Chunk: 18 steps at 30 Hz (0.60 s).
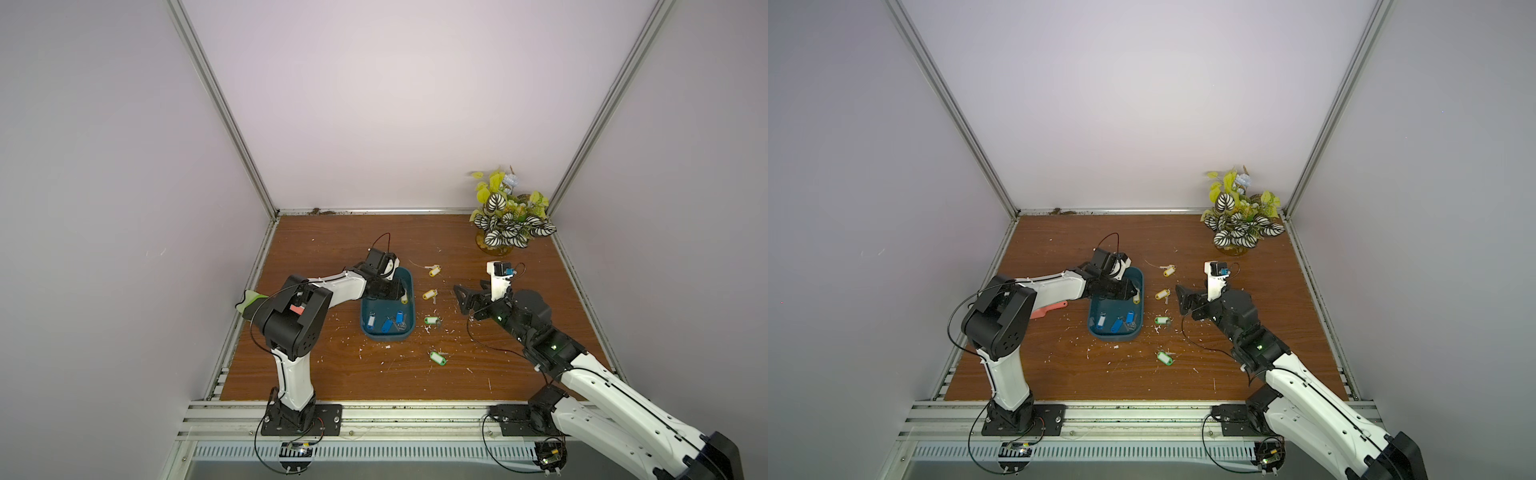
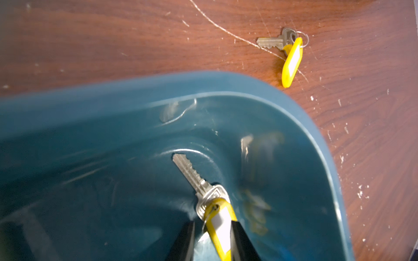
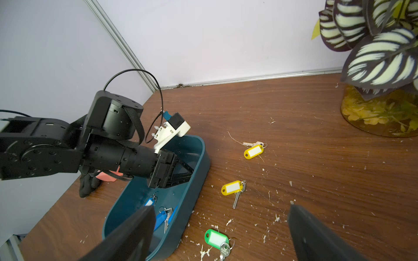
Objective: Take the keys out of the storage box
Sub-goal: Pick up the key from the storage box.
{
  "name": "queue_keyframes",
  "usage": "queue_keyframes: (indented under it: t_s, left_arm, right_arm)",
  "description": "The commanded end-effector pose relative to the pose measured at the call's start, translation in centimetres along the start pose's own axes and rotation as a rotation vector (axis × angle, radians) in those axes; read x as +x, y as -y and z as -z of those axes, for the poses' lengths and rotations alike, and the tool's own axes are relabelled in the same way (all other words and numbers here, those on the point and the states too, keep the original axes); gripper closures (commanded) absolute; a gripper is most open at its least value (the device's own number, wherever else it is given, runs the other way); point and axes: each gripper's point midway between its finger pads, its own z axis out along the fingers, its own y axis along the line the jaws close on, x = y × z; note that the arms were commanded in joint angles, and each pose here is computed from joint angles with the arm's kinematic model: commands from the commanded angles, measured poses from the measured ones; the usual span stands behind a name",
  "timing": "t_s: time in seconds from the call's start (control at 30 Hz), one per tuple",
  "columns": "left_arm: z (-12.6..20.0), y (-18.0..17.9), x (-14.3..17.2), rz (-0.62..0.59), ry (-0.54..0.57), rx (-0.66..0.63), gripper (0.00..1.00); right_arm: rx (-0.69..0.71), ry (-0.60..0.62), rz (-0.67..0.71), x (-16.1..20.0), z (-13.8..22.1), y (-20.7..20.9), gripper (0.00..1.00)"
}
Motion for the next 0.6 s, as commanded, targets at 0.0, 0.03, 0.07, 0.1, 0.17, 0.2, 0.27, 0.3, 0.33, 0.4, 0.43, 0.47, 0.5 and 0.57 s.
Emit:
queue_keyframes:
  t_s: [0.0, 0.03, 0.07, 0.1, 0.17, 0.2, 0.27, 0.3, 0.33, 0.4, 0.43, 0.47, 0.5, 0.57]
  left_arm:
    - [-0.64, 0.45, 0.29, -0.007, -0.019, 0.011, 0.71]
    - [-0.69, 0.46, 0.3, -0.007, -0.021, 0.013, 0.72]
    - [-0.72, 0.44, 0.29, -0.005, -0.021, 0.013, 0.73]
    - [-0.77, 0.44, 0.3, -0.006, -0.021, 0.013, 0.74]
    - [-0.8, 0.46, 0.23, -0.007, -0.019, 0.014, 0.76]
    - [-0.84, 0.46, 0.23, -0.006, -0.02, 0.015, 0.77]
    - [-0.86, 0.4, 0.23, -0.005, -0.019, 0.012, 0.79]
    - [-0.88, 0.37, 0.24, -0.006, -0.02, 0.011, 0.8]
    - [-0.88, 0.35, 0.23, -0.006, -0.019, 0.009, 0.81]
    - [-0.88, 0.31, 0.29, -0.004, -0.021, 0.008, 0.84]
    - [-0.79, 0.33, 0.2, -0.008, -0.018, 0.006, 0.86]
    - [-0.75, 0.32, 0.19, -0.007, -0.018, 0.005, 0.87]
    - [-0.63, 0.37, 0.06, -0.01, -0.014, 0.003, 0.89]
    - [-0.37, 0.43, -0.06, -0.013, -0.009, 0.001, 0.92]
  right_arm:
    - [0.001, 0.049, -0.016, -1.26, -0.04, -0.05, 0.01]
    - [0.002, 0.048, -0.016, -1.22, -0.05, -0.04, 0.01]
    - [0.003, 0.047, -0.016, -1.19, -0.05, 0.0, 0.01]
    - [0.002, 0.049, -0.016, -1.23, -0.02, 0.0, 0.01]
    - [0.005, 0.048, -0.017, -1.16, -0.01, 0.05, 0.01]
    - [0.006, 0.049, -0.018, -1.16, -0.01, 0.08, 0.01]
    - [0.007, 0.046, -0.02, -1.08, -0.01, 0.11, 0.01]
    - [0.006, 0.045, -0.021, -1.03, -0.02, 0.1, 0.01]
    - [0.008, 0.044, -0.022, -0.97, -0.03, 0.17, 0.01]
    - [0.008, 0.042, -0.023, -0.87, -0.04, 0.18, 0.01]
    - [0.009, 0.043, -0.025, -0.87, -0.03, 0.22, 0.01]
    - [0.01, 0.042, -0.025, -0.84, -0.03, 0.24, 0.01]
    - [0.012, 0.041, -0.025, -0.75, -0.04, 0.32, 0.01]
    - [0.014, 0.044, -0.028, -0.78, -0.01, 0.38, 0.01]
